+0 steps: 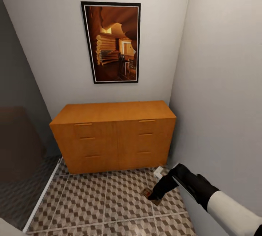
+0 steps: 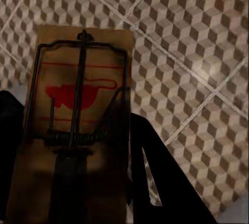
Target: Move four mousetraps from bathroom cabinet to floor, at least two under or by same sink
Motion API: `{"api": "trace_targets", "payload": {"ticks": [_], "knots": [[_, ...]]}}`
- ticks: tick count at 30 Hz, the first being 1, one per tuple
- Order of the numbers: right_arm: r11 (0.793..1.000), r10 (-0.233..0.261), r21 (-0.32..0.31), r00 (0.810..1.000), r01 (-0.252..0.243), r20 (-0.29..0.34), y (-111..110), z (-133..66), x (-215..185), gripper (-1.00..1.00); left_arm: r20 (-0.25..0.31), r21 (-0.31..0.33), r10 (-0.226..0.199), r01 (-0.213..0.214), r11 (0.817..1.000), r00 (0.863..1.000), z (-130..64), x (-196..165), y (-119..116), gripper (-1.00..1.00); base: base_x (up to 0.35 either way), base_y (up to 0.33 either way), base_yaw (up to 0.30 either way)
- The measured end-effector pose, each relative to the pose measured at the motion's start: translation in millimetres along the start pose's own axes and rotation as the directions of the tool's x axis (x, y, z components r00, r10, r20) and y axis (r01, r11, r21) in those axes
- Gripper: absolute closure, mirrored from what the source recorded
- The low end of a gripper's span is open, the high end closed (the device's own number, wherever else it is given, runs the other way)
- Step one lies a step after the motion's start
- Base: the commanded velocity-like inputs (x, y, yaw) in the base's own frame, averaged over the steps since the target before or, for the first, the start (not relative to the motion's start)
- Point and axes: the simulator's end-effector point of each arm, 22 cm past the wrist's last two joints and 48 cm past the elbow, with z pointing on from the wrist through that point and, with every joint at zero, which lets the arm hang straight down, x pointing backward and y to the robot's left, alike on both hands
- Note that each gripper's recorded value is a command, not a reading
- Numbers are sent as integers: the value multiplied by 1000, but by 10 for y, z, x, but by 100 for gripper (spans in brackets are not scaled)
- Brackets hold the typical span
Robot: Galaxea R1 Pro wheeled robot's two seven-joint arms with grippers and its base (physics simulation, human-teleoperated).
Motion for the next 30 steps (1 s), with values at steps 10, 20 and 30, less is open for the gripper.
{"api": "trace_targets", "payload": {"ticks": [10,20,30], "knots": [[984,24,178,996,-9,-83,-170,778,1220,100,-8,-64,-79,78,995,997,273,642,120,100,-296,0,0],[944,45,330,996,-18,-74,-283,1004,2413,100,21,-251,-313,308,918,949,380,987,778,100,-296,0,76],[914,45,405,995,-7,-84,212,1227,2890,100,41,-304,-341,337,891,939,366,1047,1034,100,-216,0,280]]}}
